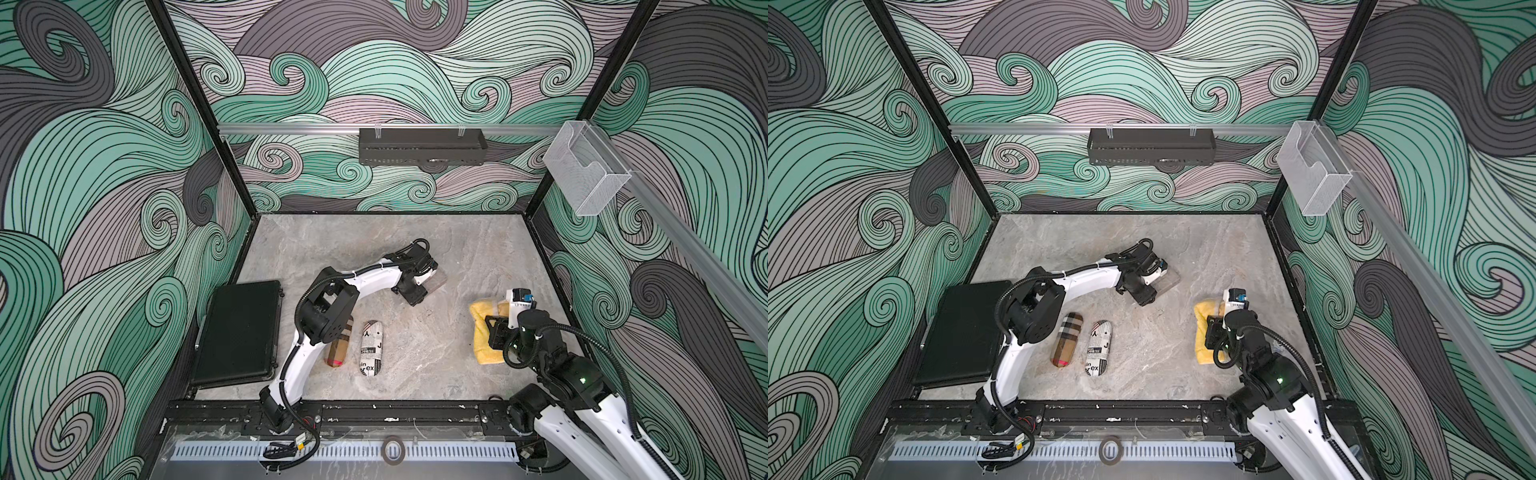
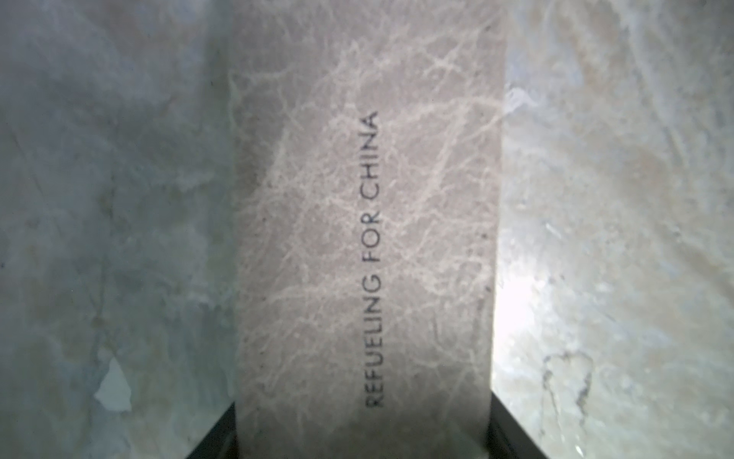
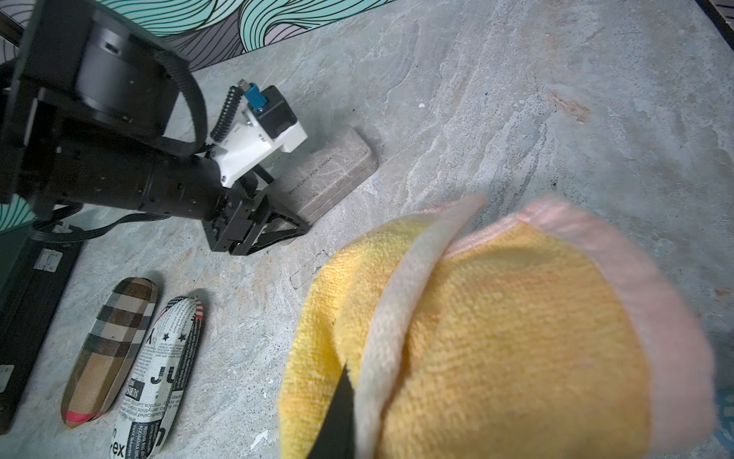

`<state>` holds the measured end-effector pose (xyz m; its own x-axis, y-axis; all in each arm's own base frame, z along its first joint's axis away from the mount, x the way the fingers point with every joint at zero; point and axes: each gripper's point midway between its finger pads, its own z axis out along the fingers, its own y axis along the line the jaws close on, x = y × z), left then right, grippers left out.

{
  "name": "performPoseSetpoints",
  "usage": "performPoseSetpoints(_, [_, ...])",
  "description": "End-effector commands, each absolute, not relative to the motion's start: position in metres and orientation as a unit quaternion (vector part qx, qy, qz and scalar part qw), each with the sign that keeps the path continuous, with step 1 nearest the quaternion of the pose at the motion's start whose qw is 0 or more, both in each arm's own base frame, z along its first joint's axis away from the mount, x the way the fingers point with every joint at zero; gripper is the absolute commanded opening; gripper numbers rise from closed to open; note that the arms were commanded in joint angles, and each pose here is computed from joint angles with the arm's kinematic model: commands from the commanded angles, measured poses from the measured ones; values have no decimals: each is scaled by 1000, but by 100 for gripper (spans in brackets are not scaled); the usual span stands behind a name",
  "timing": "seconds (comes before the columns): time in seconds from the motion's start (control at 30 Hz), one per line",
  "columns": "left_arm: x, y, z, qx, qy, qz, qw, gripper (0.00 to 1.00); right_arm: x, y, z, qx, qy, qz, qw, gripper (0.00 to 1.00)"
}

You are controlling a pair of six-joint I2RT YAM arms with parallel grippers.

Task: Wipe the eyeglass case
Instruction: Pick up the eyeglass case from the center of the board.

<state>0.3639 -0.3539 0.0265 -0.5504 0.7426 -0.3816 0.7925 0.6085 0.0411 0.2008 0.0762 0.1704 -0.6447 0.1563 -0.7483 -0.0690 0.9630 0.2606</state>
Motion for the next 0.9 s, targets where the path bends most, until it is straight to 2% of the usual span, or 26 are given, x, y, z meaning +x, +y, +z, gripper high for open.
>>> performPoseSetpoints(0.0, [359, -354, 73, 407, 877, -91, 238, 48, 207, 87, 176, 0, 896, 145, 421, 0])
performPoseSetpoints(0.2, [318, -345, 95, 363, 883, -155, 255, 49, 229, 129, 204, -68, 895, 190, 399, 0])
performPoseSetpoints(0.37, [282, -338, 97, 356, 882, -153, 268, 50, 253, 160, 209, -108, 892, 215, 382, 0])
performPoseSetpoints(0.53, [250, -337, 87, 365, 878, -153, 270, 50, 260, 198, 212, -184, 873, 255, 372, 0])
performPoseSetpoints(0.87, [215, -340, 103, 366, 854, -221, 296, 50, 262, 216, 172, -203, 880, 265, 337, 0])
